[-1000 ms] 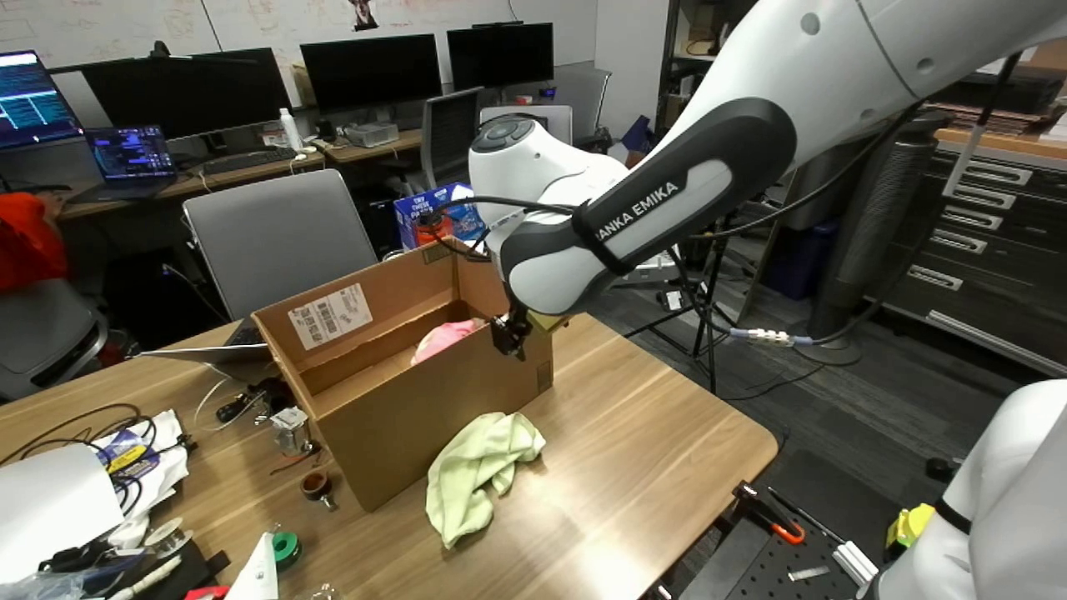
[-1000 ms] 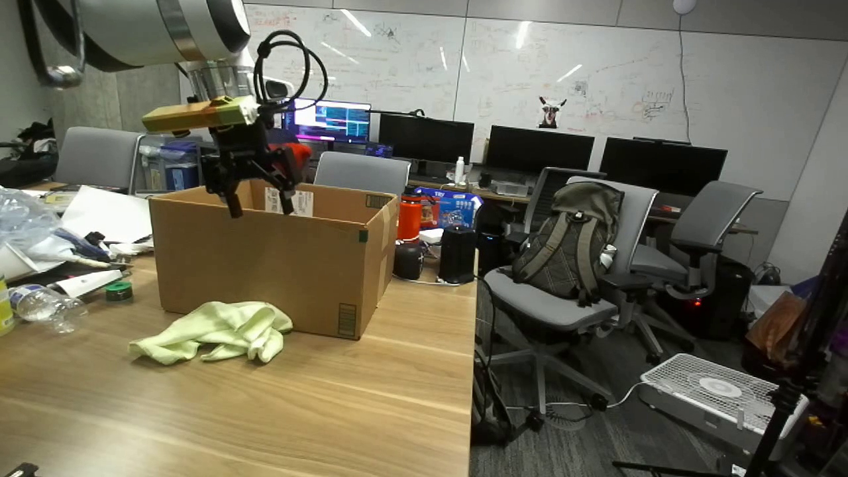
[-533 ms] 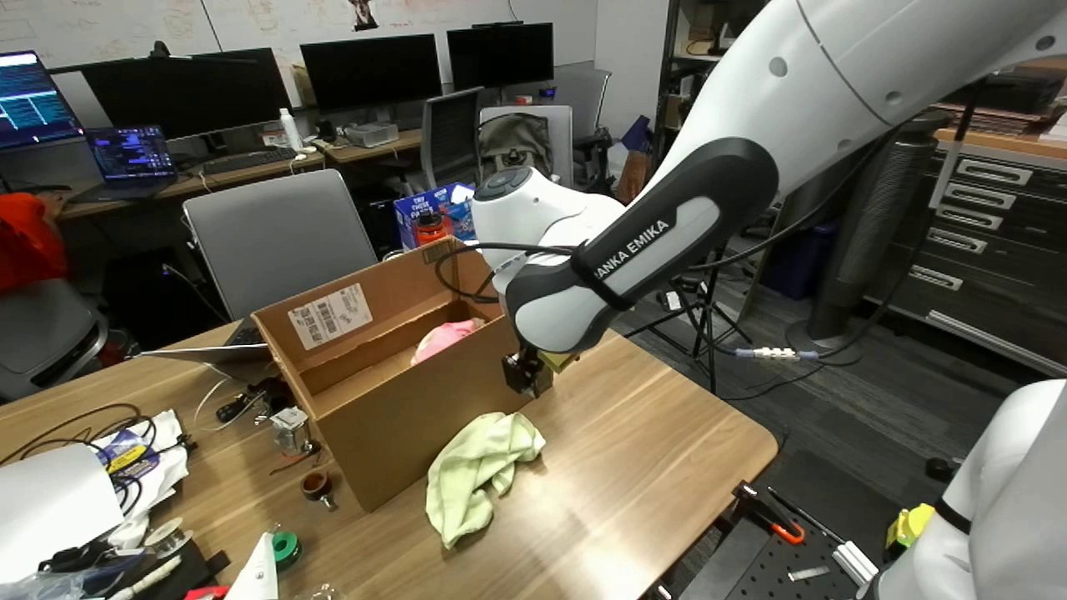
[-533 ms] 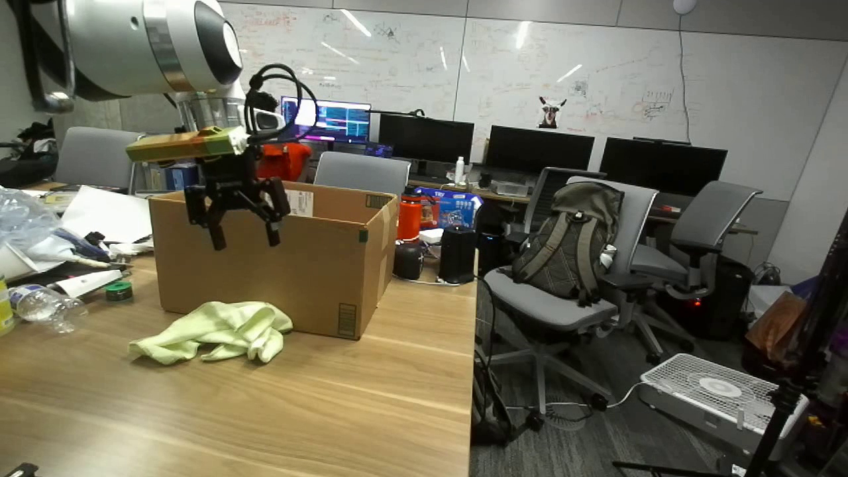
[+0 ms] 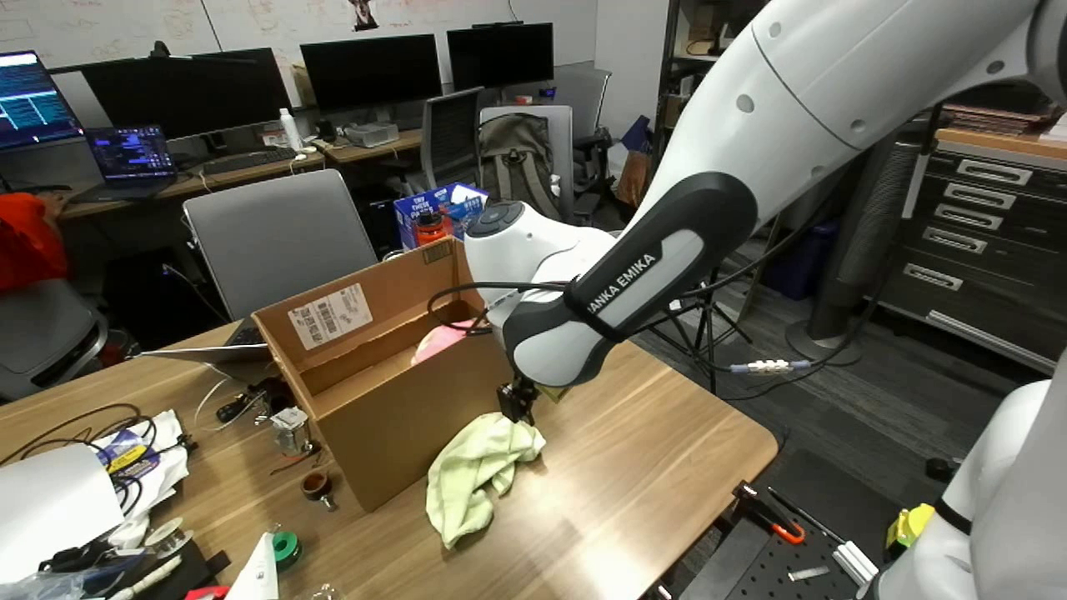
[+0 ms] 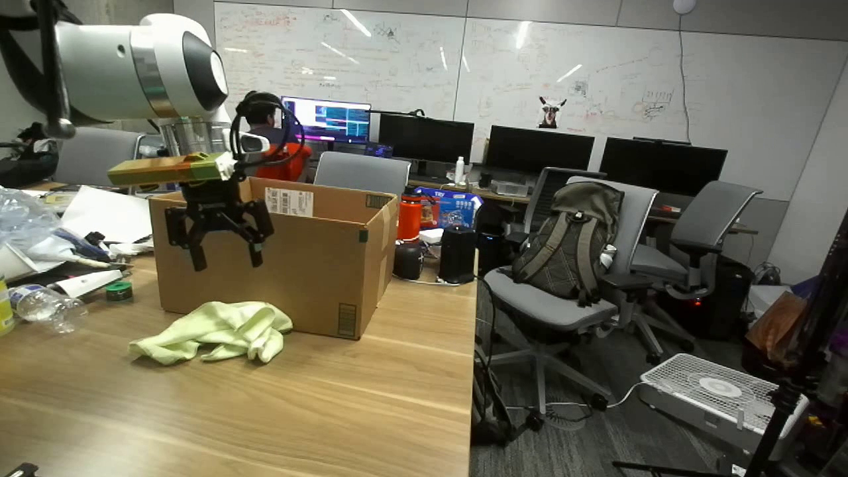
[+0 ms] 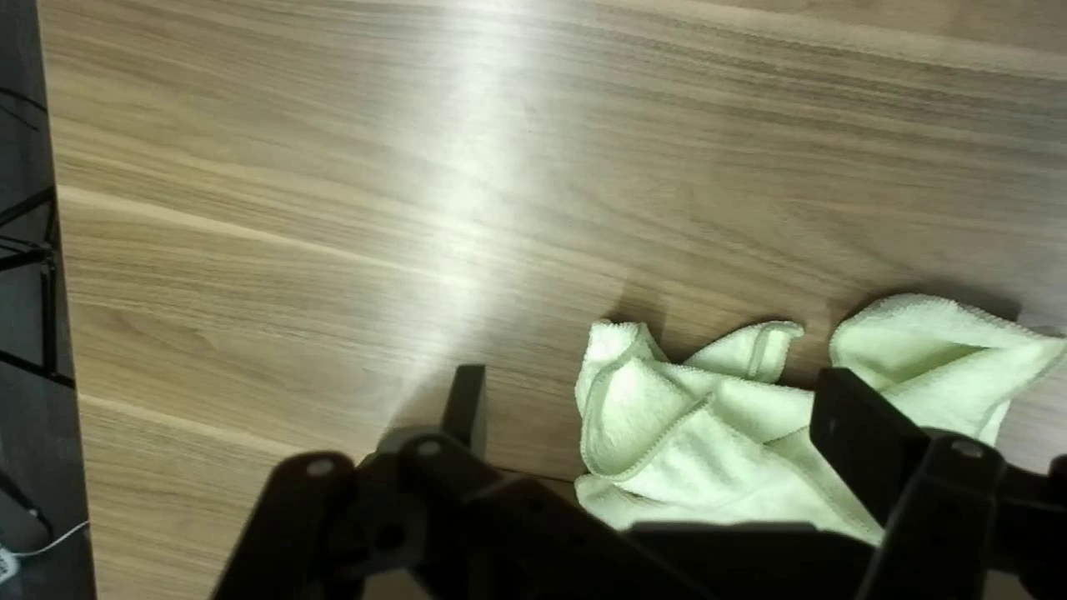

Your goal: Pick up the clothes from the table and put them in the box

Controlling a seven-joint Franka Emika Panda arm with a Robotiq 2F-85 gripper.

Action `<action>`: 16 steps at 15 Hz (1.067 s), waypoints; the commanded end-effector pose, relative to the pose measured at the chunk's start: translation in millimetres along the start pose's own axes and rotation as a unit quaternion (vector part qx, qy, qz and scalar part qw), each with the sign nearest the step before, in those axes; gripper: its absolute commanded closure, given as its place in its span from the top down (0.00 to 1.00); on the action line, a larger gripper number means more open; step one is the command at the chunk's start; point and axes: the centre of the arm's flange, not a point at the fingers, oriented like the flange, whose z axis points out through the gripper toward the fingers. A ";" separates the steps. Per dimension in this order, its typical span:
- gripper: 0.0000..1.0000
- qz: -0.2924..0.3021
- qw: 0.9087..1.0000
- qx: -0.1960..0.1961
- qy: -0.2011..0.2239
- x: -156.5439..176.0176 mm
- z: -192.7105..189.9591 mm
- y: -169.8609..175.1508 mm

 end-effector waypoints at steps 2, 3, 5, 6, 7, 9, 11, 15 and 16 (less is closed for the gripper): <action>1.00 -0.027 0.999 0.022 0.015 -8.9 1.3 -14.5; 1.00 -0.034 0.999 0.025 0.018 -10.2 3.4 -18.4; 1.00 -0.047 0.998 0.032 0.021 -13.0 6.5 -26.4; 1.00 -0.051 0.998 0.040 0.023 -14.5 8.9 -31.3; 1.00 -0.055 0.997 0.045 0.027 -15.6 9.9 -35.1; 1.00 -0.065 0.996 0.056 0.030 -17.8 13.7 -43.9; 1.00 -0.071 0.995 0.066 0.031 -19.5 15.9 -50.9; 1.00 -0.078 0.993 0.083 0.032 -22.4 19.1 -60.9; 1.00 -0.078 0.993 0.087 0.031 -23.1 19.8 -62.7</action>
